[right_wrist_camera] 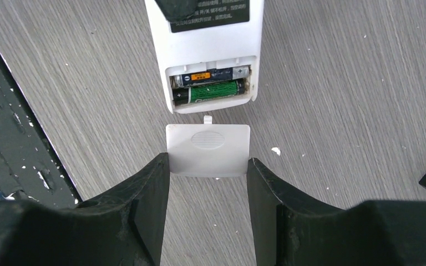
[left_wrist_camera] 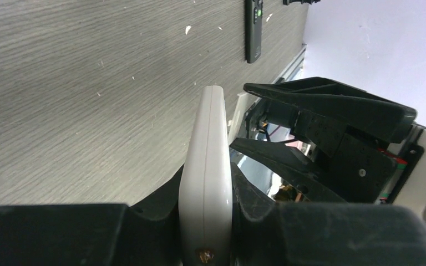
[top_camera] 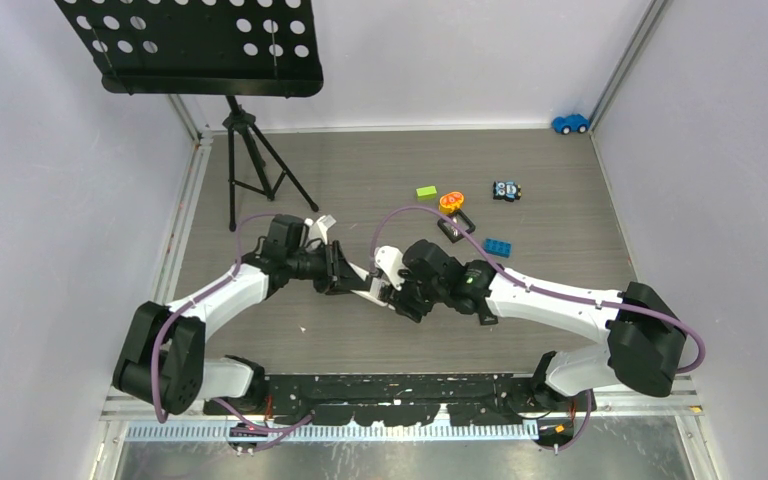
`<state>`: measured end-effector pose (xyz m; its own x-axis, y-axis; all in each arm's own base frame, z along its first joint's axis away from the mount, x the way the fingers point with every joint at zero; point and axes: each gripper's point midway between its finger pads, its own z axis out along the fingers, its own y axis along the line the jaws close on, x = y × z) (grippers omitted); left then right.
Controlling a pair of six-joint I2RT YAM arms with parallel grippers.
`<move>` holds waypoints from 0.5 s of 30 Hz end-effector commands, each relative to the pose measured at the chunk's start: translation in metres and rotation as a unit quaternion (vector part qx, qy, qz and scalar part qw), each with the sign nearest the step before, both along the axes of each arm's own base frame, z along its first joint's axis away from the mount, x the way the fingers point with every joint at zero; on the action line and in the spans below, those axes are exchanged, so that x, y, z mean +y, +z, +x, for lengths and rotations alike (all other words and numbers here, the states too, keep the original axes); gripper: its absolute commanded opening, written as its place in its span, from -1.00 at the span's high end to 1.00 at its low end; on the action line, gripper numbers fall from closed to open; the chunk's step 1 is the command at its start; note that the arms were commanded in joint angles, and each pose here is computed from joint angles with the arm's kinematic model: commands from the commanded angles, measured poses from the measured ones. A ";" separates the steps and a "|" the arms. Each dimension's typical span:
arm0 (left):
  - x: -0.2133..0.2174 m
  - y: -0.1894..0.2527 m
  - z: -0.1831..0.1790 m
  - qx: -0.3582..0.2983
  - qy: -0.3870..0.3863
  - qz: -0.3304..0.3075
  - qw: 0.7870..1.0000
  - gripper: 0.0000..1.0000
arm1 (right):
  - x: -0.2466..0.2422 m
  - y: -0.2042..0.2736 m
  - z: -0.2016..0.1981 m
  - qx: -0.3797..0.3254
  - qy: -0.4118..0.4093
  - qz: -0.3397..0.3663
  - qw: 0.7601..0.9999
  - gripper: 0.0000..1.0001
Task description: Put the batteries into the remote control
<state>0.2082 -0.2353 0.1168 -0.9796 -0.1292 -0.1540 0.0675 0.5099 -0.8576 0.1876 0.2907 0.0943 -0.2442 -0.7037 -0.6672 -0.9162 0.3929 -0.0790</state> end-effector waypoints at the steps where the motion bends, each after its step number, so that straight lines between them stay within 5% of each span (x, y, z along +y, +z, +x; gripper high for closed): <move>1: -0.007 0.006 -0.004 -0.026 -0.028 -0.004 0.999 1.00 | 0.019 0.034 0.013 -0.040 0.000 0.047 0.998 0.21; 15: -0.012 0.010 -0.009 -0.036 -0.043 -0.006 0.998 1.00 | 0.033 0.039 0.007 -0.029 0.024 0.063 0.997 0.20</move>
<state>0.1971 -0.2429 0.1133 -0.9807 -0.0671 -0.1838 0.1230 0.5190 -0.8459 0.1912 0.3048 0.1103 -0.2173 -0.6706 -0.7093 -0.9208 0.3820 -0.0791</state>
